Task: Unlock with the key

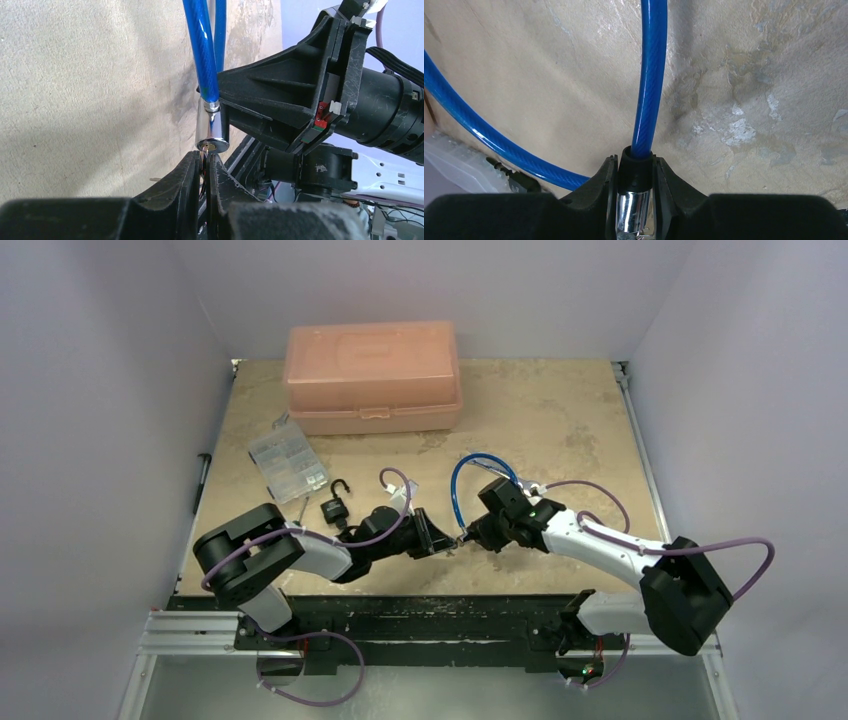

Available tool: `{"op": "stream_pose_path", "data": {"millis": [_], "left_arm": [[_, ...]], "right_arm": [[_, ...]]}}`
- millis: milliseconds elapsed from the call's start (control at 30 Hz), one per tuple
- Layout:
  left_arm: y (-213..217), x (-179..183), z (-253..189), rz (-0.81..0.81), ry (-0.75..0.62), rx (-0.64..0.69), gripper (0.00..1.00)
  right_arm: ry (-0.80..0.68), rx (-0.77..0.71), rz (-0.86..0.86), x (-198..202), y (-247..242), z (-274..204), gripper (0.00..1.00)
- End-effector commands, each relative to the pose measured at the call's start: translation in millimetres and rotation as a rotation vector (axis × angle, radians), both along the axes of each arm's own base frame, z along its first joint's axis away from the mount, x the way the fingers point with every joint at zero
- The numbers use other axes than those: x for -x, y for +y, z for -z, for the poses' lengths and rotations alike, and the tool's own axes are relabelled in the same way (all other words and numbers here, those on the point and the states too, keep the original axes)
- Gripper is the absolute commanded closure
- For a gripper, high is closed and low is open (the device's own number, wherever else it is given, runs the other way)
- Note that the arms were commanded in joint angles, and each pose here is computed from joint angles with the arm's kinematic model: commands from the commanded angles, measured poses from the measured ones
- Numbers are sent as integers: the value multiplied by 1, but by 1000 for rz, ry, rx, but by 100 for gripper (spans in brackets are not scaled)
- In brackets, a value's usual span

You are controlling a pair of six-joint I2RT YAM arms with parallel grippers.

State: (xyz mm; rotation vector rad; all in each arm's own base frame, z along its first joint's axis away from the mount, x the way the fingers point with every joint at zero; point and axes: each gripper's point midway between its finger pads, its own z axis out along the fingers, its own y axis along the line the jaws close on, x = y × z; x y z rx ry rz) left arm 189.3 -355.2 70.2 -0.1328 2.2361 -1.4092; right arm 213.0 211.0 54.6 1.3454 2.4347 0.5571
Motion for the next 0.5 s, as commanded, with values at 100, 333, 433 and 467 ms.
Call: {"op": "stream_pose_path", "data": {"millis": [100, 333, 433, 467], "left_arm": [[-14, -13, -39, 11, -146, 68, 80], [10, -5, -45, -1, -199, 15, 46], [20, 1, -46, 0, -208, -8, 45], [23, 2, -47, -1, -210, -12, 45]], "right_arm": [[-43, -209, -89, 1, 52, -43, 100], [-62, -178, -65, -1, 44, -42, 100], [-56, -179, -68, 0, 44, -41, 100], [-56, -176, -66, 0, 43, -41, 100]]}}
